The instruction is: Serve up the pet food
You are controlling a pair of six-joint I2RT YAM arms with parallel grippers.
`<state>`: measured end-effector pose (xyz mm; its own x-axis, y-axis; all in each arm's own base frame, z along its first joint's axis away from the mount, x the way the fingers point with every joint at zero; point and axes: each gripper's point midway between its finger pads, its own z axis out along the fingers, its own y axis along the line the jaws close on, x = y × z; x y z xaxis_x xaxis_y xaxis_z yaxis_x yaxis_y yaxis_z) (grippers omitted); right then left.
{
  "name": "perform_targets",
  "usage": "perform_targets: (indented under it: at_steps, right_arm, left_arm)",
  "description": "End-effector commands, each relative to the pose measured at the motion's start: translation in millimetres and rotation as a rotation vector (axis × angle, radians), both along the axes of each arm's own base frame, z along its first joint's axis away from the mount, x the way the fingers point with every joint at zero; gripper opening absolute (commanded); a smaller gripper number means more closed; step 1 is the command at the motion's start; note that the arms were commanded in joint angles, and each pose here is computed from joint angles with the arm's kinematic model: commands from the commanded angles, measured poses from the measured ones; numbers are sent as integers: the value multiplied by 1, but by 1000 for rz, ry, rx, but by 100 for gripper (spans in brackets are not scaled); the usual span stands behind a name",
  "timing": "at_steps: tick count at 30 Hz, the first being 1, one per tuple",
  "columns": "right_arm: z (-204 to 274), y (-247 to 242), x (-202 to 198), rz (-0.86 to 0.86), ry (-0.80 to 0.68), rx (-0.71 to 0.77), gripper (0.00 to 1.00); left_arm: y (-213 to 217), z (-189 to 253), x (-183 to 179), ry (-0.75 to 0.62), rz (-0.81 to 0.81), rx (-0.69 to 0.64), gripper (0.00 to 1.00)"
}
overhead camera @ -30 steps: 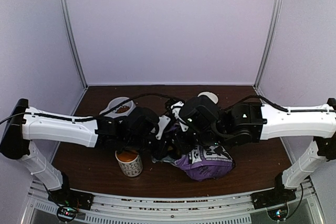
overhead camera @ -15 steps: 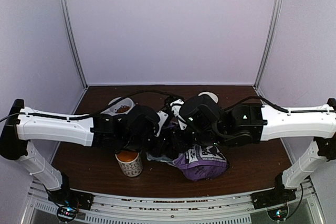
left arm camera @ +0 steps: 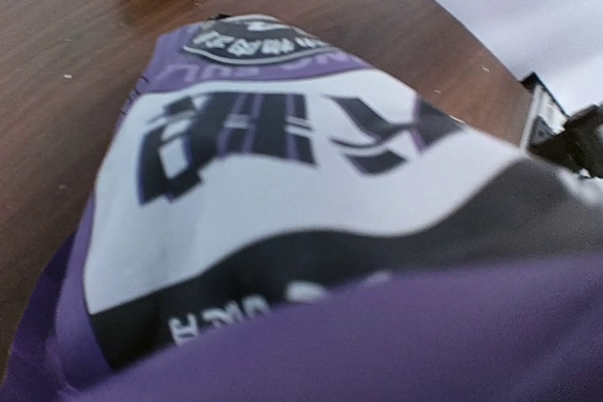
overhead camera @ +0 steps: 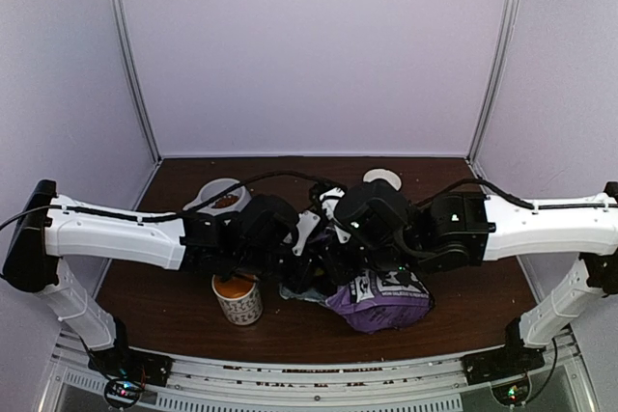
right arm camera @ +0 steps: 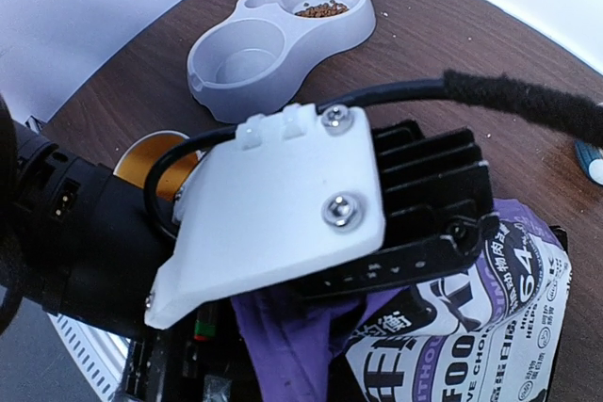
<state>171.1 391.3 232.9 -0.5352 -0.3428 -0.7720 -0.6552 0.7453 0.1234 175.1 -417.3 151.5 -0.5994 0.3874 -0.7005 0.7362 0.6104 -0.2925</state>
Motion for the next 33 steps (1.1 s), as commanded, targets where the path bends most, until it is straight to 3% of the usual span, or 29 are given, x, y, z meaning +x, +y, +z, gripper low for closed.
perform_targets:
  at_steps: [1, 19, 33]
  right_arm:
    - [72, 25, -15, 74, -36, 274, 0]
    - [67, 3, -14, 26, -32, 271, 0]
    - [67, -11, -9, -17, -56, 251, 0]
  left_arm:
    - [-21, -2, -61, 156, -296, -121, 0]
    - [-14, 57, -76, 279, -332, -436, 0]
    - [31, 88, -34, 394, -91, -626, 0]
